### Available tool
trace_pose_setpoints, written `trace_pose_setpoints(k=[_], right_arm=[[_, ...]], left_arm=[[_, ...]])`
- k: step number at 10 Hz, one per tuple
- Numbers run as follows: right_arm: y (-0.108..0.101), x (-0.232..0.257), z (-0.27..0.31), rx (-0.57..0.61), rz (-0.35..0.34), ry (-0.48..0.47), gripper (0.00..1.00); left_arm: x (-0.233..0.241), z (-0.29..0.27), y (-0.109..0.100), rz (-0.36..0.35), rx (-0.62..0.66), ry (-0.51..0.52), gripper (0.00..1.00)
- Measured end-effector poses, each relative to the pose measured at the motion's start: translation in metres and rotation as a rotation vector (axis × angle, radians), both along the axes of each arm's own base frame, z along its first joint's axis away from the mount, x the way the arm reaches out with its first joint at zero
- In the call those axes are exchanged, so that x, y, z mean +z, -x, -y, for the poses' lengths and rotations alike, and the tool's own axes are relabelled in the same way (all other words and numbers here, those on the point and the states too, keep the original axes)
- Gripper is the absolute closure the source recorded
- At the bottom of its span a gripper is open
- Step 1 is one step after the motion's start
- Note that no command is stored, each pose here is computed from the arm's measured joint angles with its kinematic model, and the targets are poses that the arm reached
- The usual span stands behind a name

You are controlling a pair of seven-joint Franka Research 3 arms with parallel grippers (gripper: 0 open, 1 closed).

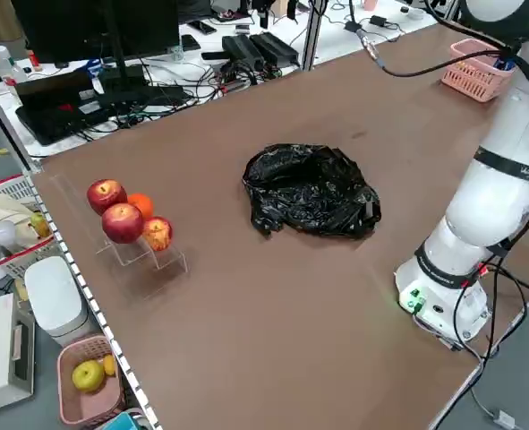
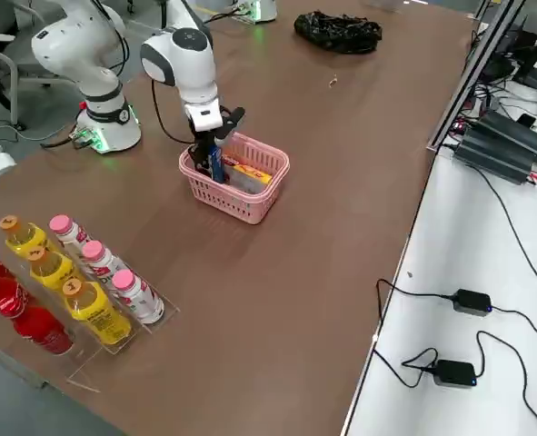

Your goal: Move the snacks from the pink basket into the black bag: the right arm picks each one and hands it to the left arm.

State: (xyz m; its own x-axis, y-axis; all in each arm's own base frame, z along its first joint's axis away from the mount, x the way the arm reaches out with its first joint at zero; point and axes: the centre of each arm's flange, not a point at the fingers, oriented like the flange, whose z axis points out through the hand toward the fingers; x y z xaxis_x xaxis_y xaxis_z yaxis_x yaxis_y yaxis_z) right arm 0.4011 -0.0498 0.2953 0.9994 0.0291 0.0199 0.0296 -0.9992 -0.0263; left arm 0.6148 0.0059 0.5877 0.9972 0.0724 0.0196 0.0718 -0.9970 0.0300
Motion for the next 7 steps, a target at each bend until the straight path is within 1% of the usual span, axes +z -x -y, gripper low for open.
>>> trace_pose_setpoints(k=[1, 5, 7], right_arm=[[0.0, 0.0001, 0.0, 0.004, 0.0, 0.0, 0.57], [-0.0004, 0.0007, 0.0, 0.018, -0.003, 0.0, 0.57], [-0.0016, 0.0036, 0.0, 0.028, -0.022, -0.004, 0.57]], left_arm=[[0.0005, 0.0002, 0.0, 0.001, 0.0, 0.0, 0.0], [0.0005, -0.0003, 0.0, 0.001, 0.0, 0.0, 0.0], [0.0042, 0.0012, -0.0005, 0.012, 0.001, 0.0, 0.0]])
